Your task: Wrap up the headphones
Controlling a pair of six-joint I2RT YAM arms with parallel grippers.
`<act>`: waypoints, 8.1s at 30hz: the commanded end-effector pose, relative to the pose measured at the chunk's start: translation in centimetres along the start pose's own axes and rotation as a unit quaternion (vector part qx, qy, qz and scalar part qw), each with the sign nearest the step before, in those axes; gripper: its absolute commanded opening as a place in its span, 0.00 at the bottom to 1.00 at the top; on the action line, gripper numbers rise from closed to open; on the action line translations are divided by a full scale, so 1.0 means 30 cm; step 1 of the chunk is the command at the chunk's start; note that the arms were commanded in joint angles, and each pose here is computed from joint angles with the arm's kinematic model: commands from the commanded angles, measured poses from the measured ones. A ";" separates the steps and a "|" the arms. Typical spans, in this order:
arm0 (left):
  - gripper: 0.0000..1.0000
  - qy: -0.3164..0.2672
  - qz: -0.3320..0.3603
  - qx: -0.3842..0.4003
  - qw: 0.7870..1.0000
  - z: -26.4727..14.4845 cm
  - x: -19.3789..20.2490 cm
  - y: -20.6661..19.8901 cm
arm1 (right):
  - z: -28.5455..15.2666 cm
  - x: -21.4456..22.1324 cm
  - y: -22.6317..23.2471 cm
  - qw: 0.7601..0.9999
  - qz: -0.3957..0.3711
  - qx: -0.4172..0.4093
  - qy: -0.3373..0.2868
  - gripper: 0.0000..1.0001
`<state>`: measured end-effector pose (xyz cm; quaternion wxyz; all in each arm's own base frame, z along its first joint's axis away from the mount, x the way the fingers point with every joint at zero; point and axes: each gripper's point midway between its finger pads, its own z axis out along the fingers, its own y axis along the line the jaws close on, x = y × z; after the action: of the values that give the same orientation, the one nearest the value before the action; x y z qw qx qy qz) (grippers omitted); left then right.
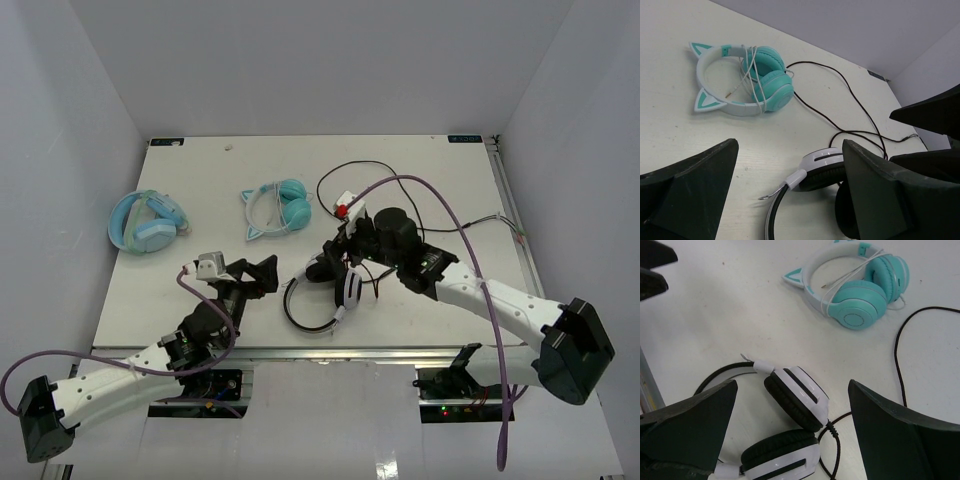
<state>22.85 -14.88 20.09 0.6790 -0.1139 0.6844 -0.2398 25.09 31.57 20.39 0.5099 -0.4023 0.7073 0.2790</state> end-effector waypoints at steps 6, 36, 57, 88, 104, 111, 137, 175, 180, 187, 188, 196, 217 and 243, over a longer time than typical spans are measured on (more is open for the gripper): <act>0.96 -0.019 -0.025 -0.034 0.999 -0.020 -0.016 0.066 | 0.093 0.036 0.027 0.981 -0.143 -0.101 0.082 1.00; 0.97 -0.012 -0.021 -0.027 0.999 -0.013 -0.005 0.051 | 0.230 0.368 0.018 0.955 -0.138 -0.154 0.215 0.75; 0.93 0.069 0.021 0.027 0.997 -0.004 0.043 -0.070 | 0.040 0.172 -0.171 0.976 -0.017 0.110 0.187 0.08; 0.74 0.252 0.239 0.072 0.935 0.112 0.057 -0.373 | -0.292 0.045 -0.193 0.965 0.114 0.233 0.029 0.08; 0.60 0.283 0.295 0.035 0.912 0.160 0.161 -0.338 | -0.280 0.054 -0.158 0.971 0.114 0.206 0.029 0.08; 0.46 0.286 0.303 0.025 0.909 0.179 0.182 -0.338 | -0.279 0.047 -0.148 0.973 0.112 0.198 0.027 0.08; 0.00 0.251 0.215 -0.054 0.942 0.186 -0.051 -0.185 | -0.339 -0.265 -0.136 0.982 0.074 0.168 -0.051 0.93; 0.00 0.109 -0.034 0.103 0.988 -0.088 -0.672 -0.404 | -0.317 -0.110 0.261 0.949 -0.088 -0.162 -0.257 0.81; 0.00 0.105 -0.064 0.142 0.982 -0.122 -0.689 -0.441 | -0.287 -0.091 0.271 0.944 -0.097 -0.173 -0.265 0.77; 0.00 0.110 -0.087 0.175 0.975 -0.150 -0.687 -0.472 | -0.235 -0.038 0.265 0.947 -0.085 -0.174 -0.258 0.70; 0.00 0.111 -0.089 0.179 0.973 -0.154 -0.685 -0.475 | -0.229 -0.032 0.265 0.947 -0.083 -0.174 -0.257 0.69; 0.00 0.109 -0.095 0.183 0.972 -0.159 -0.679 -0.473 | -0.196 0.002 0.294 0.944 -0.055 -0.204 -0.253 0.64; 0.00 0.131 -0.086 0.325 0.933 -0.246 -0.613 -0.589 | -0.097 0.116 0.280 0.960 -0.014 -0.183 -0.211 0.26; 0.00 0.371 0.151 0.222 0.889 -0.143 -0.110 -0.397 | -0.206 -0.364 -0.056 0.994 -0.060 0.030 -0.089 0.08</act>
<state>13.75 -24.66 29.48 0.3824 0.2900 0.7858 -0.3901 25.35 31.04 31.66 0.6196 -0.4012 0.6024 0.3036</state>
